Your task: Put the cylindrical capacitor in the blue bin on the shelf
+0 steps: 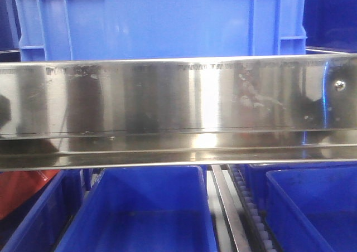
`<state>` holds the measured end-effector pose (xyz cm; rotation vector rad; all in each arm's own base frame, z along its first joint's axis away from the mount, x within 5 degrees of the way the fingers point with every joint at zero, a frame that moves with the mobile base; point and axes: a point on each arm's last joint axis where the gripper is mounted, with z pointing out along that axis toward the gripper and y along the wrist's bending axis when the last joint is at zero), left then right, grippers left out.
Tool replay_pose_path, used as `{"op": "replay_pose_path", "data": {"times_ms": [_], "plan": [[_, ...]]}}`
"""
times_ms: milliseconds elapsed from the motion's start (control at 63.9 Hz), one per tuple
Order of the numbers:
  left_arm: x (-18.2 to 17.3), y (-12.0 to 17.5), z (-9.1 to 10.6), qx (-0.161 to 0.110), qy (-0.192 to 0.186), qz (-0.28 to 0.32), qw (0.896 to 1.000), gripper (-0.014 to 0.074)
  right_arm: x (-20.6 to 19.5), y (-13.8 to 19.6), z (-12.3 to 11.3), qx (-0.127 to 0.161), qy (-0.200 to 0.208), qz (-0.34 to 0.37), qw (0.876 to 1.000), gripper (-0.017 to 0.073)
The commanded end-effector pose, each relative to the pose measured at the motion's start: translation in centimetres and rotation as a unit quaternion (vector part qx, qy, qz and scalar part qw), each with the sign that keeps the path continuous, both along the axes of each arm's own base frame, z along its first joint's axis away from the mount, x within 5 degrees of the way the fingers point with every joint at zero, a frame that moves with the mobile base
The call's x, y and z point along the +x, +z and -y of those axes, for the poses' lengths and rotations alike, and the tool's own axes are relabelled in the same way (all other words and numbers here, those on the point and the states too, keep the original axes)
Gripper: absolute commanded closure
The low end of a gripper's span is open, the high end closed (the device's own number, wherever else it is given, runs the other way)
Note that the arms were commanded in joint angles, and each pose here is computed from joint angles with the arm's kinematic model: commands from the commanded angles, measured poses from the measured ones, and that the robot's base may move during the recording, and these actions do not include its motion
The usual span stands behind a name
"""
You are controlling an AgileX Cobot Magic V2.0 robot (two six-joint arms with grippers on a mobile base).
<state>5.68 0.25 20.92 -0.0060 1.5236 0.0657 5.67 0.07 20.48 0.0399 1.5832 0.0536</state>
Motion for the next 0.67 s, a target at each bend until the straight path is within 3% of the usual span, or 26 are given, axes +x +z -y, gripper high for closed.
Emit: {"op": "replay_pose_path", "data": {"times_ms": [0,658], "plan": [[-0.07,0.29,-0.01,-0.003,0.001,0.014,1.0,0.0705,-0.02,0.16,0.06,-0.007,-0.005,0.013,1.0,0.0712],[-0.07,0.29,-0.01,-0.003,0.001,0.014,1.0,0.0705,-0.02,0.16,0.06,-0.007,-0.005,0.013,1.0,0.0712]]}}
